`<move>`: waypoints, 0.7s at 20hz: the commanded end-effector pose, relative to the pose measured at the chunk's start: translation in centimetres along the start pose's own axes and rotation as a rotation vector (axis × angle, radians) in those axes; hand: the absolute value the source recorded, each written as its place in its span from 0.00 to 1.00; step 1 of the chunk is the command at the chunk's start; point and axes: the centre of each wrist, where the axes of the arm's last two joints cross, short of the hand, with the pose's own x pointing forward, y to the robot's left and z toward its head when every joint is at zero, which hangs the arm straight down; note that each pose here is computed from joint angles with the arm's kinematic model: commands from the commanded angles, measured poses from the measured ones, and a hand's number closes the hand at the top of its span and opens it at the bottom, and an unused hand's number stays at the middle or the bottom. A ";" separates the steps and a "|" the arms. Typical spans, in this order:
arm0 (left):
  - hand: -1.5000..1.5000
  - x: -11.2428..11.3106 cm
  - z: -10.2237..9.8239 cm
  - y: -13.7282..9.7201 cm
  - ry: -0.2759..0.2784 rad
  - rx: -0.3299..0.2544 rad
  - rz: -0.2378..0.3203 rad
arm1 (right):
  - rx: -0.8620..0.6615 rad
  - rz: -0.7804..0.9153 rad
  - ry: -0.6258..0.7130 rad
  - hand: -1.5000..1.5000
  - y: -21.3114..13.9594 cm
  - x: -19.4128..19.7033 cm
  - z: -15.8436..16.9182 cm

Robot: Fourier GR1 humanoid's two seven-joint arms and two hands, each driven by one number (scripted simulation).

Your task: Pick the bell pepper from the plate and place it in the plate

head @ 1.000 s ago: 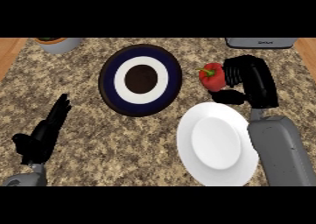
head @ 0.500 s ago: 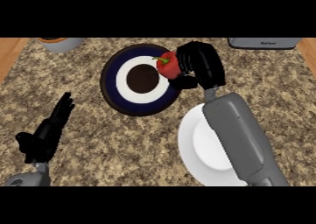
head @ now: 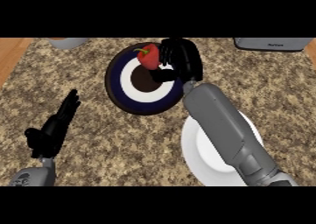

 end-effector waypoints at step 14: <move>0.50 0.0 0.0 1.0 -0.014 -0.002 -0.006 | -0.220 -0.392 0.158 0.00 0.2 -1.8 -0.8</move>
